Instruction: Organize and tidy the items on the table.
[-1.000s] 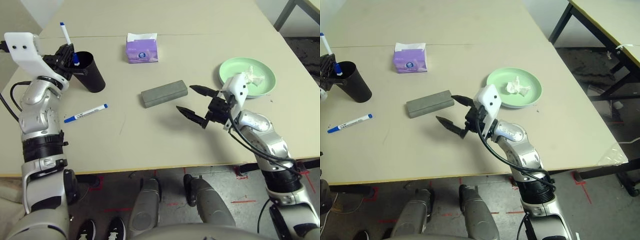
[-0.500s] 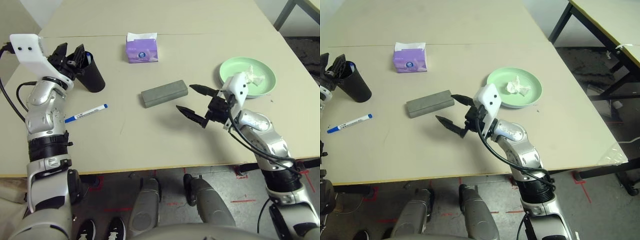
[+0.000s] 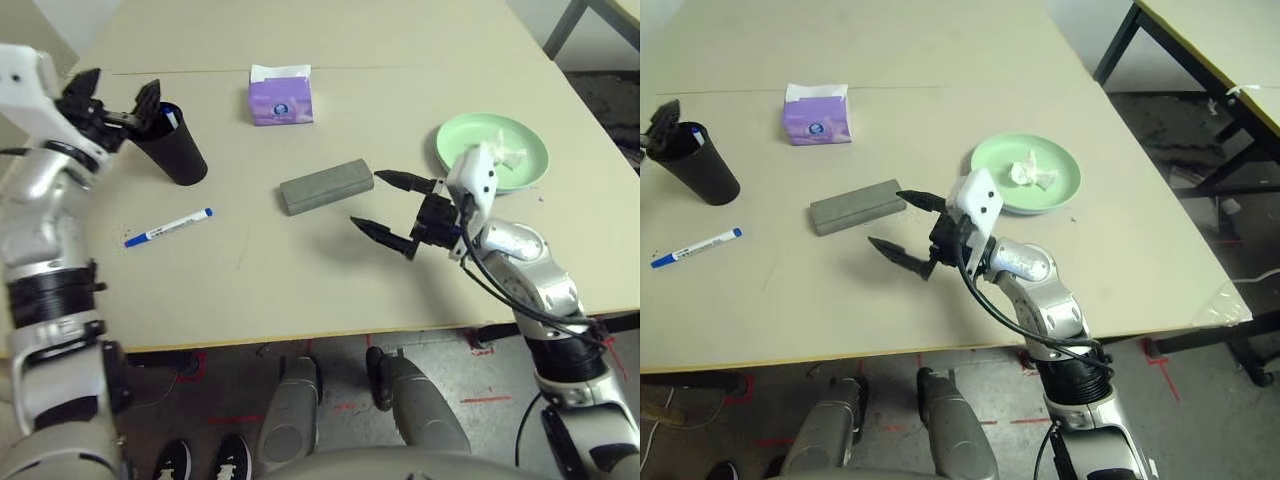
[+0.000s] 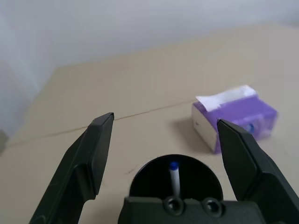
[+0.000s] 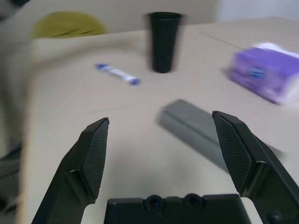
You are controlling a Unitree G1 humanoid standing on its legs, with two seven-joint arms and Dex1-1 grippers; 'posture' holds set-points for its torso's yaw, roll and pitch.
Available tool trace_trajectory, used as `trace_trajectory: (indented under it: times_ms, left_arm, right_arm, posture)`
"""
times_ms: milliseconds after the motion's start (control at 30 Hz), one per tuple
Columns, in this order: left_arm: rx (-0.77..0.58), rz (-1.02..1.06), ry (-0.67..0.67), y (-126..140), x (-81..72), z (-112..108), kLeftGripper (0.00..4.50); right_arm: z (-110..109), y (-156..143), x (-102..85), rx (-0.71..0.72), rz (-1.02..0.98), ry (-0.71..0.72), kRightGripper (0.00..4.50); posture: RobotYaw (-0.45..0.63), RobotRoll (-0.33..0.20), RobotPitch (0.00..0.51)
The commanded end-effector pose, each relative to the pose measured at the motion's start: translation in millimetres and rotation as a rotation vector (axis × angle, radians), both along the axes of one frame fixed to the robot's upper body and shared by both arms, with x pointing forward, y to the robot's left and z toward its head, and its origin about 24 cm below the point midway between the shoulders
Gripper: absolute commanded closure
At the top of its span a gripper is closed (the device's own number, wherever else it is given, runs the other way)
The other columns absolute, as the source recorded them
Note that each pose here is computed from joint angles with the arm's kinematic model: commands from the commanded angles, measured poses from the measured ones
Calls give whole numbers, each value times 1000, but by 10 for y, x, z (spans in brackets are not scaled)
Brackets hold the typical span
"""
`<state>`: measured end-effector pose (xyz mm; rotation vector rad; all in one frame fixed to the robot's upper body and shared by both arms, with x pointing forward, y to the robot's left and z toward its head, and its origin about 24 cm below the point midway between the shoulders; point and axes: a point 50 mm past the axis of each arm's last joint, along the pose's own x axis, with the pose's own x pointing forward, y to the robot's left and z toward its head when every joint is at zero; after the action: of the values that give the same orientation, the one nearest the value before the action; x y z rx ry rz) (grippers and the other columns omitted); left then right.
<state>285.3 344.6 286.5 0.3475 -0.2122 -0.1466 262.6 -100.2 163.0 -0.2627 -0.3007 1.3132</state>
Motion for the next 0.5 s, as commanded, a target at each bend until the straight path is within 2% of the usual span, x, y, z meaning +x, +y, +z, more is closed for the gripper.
trace_trajectory:
  times_ms: [33,200,367,500]
  left_arm:
    - [99,-71,166,53,-169,149,20]
    - [256,-135,419,118,-433,352,20]
    - [396,-271,671,30,-677,475,20]
    - [466,-351,886,-77,-774,392,20]
  right_arm:
    - [-51,97,-74,-34,165,-62,0]
    - [-112,205,-112,-63,327,-119,0]
    - [-138,288,-84,-53,362,-125,0]
    - [-165,317,-96,-37,353,-107,0]
  posture:
    - [-19,0,234]
    - [6,0,236]
    - [33,0,240]
    - [37,0,245]
